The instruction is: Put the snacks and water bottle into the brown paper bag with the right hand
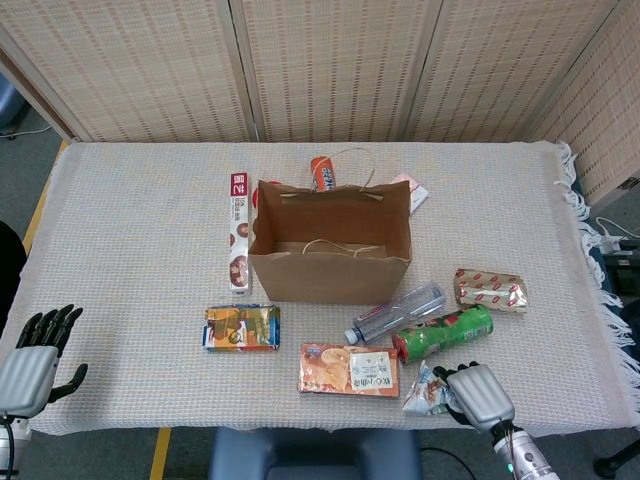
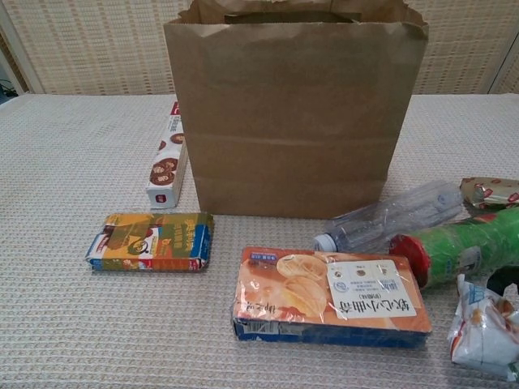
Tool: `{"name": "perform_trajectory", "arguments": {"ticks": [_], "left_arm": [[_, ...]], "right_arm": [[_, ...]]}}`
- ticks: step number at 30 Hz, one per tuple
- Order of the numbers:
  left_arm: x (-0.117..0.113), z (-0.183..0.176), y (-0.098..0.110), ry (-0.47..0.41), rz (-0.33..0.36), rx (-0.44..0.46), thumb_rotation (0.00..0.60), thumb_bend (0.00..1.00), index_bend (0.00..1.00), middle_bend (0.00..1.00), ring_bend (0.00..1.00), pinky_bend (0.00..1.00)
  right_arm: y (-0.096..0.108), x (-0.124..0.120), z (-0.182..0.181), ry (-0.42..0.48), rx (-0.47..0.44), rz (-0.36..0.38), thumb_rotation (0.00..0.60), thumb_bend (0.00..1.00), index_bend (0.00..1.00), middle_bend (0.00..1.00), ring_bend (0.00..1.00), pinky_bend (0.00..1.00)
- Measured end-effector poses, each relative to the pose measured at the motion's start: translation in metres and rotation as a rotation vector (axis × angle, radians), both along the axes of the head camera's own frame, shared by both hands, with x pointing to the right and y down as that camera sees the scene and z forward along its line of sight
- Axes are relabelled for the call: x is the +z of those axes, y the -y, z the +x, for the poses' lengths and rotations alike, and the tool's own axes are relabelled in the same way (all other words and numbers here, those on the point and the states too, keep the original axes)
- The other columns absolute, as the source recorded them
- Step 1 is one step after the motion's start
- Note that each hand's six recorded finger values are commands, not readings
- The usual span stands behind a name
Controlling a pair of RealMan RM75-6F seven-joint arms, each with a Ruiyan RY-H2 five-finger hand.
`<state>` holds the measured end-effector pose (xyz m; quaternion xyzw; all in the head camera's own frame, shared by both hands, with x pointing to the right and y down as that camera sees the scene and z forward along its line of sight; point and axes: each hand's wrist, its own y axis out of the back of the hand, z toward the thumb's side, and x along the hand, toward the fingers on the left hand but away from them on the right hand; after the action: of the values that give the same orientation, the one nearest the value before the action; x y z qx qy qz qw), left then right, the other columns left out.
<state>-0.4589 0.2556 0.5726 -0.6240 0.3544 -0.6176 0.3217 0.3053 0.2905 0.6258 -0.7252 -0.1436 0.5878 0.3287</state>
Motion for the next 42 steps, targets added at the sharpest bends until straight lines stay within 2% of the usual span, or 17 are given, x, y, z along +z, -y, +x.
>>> {"name": "perform_trajectory", "arguments": {"ticks": [3, 8, 13, 20, 24, 28, 35, 38, 42], "left_arm": [[0.000, 0.001, 0.000, 0.001, 0.001, 0.004, 0.600, 0.36, 0.00, 0.00, 0.00, 0.02], [0.000, 0.003, 0.000, 0.004, 0.001, 0.010, 0.600, 0.36, 0.00, 0.00, 0.00, 0.02], [0.000, 0.005, 0.001, 0.006, 0.005, 0.022, 0.600, 0.36, 0.00, 0.00, 0.00, 0.02], [0.001, 0.006, 0.000, 0.001, 0.000, 0.024, 0.600, 0.36, 0.00, 0.00, 0.00, 0.02], [0.001, 0.005, 0.001, -0.009, -0.005, 0.018, 0.600, 0.36, 0.00, 0.00, 0.00, 0.02], [0.002, 0.004, 0.000, -0.017, -0.021, 0.008, 0.600, 0.36, 0.00, 0.00, 0.00, 0.02], [-0.001, 0.004, -0.002, -0.024, -0.023, 0.020, 0.600, 0.36, 0.00, 0.00, 0.00, 0.02], [-0.001, 0.002, -0.003, -0.026, -0.027, 0.014, 0.600, 0.36, 0.00, 0.00, 0.00, 0.02], [-0.002, -0.001, -0.003, -0.030, -0.029, -0.001, 0.600, 0.36, 0.00, 0.00, 0.00, 0.02]], "right_arm": [[0.014, -0.020, -0.001, 0.068, 0.064, 0.033, 0.600, 0.46, 0.70, 0.61, 0.65, 0.70], [0.058, -0.068, 0.000, 0.184, 0.159, 0.158, 0.600, 0.46, 0.70, 0.61, 0.65, 0.70], [0.114, -0.111, -0.011, 0.249, 0.171, 0.333, 0.600, 0.46, 0.70, 0.61, 0.64, 0.70], [0.179, -0.141, -0.044, 0.271, 0.164, 0.494, 0.600, 0.46, 0.69, 0.61, 0.63, 0.69], [0.212, -0.146, -0.079, 0.298, 0.159, 0.552, 0.600, 0.46, 0.69, 0.61, 0.63, 0.69], [0.235, -0.140, -0.126, 0.323, 0.146, 0.565, 0.600, 0.46, 0.68, 0.61, 0.62, 0.68], [0.252, -0.120, -0.197, 0.311, 0.088, 0.570, 0.600, 0.46, 0.65, 0.61, 0.61, 0.68], [0.258, -0.109, -0.212, 0.273, 0.079, 0.587, 0.600, 0.46, 0.64, 0.61, 0.61, 0.67], [0.266, -0.093, -0.214, 0.199, 0.102, 0.602, 0.600, 0.46, 0.60, 0.61, 0.56, 0.63]]}}
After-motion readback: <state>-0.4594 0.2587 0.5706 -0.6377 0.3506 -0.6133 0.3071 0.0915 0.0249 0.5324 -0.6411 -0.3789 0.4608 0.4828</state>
